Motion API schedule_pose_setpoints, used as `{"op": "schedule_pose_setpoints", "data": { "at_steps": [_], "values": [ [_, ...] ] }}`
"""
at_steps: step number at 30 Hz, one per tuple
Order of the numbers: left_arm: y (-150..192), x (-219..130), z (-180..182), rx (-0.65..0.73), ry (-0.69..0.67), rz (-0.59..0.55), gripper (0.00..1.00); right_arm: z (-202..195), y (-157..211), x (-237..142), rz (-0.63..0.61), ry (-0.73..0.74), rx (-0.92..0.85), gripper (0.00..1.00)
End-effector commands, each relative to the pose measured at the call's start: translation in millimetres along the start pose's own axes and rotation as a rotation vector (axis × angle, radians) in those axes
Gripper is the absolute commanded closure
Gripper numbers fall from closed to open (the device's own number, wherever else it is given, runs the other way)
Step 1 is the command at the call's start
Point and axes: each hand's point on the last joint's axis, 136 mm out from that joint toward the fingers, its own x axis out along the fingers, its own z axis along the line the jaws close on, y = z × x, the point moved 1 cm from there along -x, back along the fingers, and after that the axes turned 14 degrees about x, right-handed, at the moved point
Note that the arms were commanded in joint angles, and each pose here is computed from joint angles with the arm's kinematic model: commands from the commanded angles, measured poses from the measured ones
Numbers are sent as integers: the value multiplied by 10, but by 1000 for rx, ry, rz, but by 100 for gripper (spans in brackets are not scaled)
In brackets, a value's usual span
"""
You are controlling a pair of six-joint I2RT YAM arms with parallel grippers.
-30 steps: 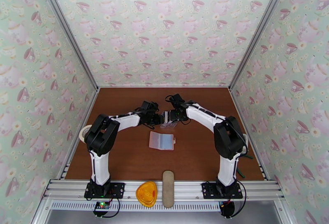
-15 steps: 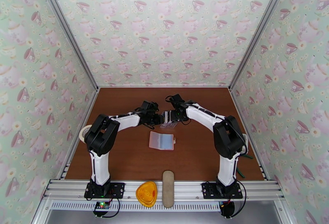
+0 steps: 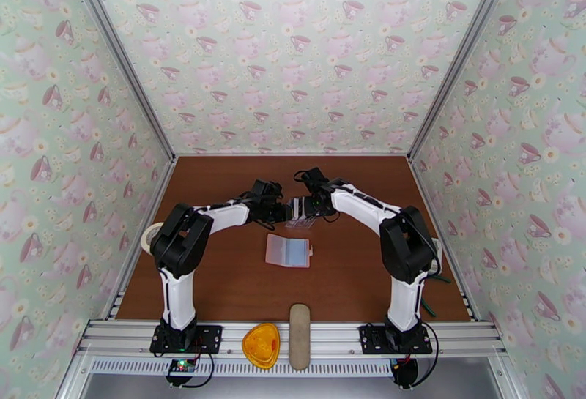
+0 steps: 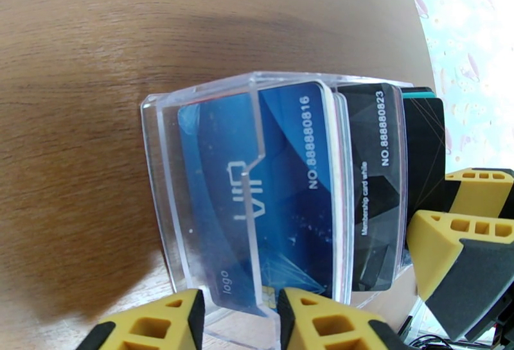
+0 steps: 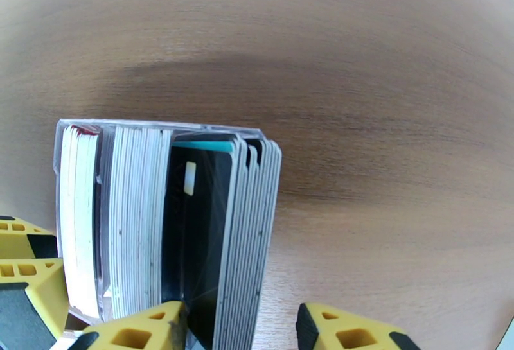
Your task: Put the credit cards into the card holder
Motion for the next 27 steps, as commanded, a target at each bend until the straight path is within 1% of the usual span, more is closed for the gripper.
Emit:
{"op": "schedule_pose_setpoints", "data": {
  "at_steps": [1, 22, 25, 27],
  "values": [
    [247, 46, 189, -44, -52, 70, 63, -128, -83, -115, -24, 54, -11, 51],
    [232, 43, 192, -51, -53, 67, 62, -224, -136, -210, -34, 58, -3, 57],
    [237, 44, 197, -53, -53, 67, 62, -217, -139, -218, -33, 54, -4, 61],
    [242, 46, 195, -53, -53, 69, 62, -206, -139, -228, -31, 46, -4, 62]
  ]
}}
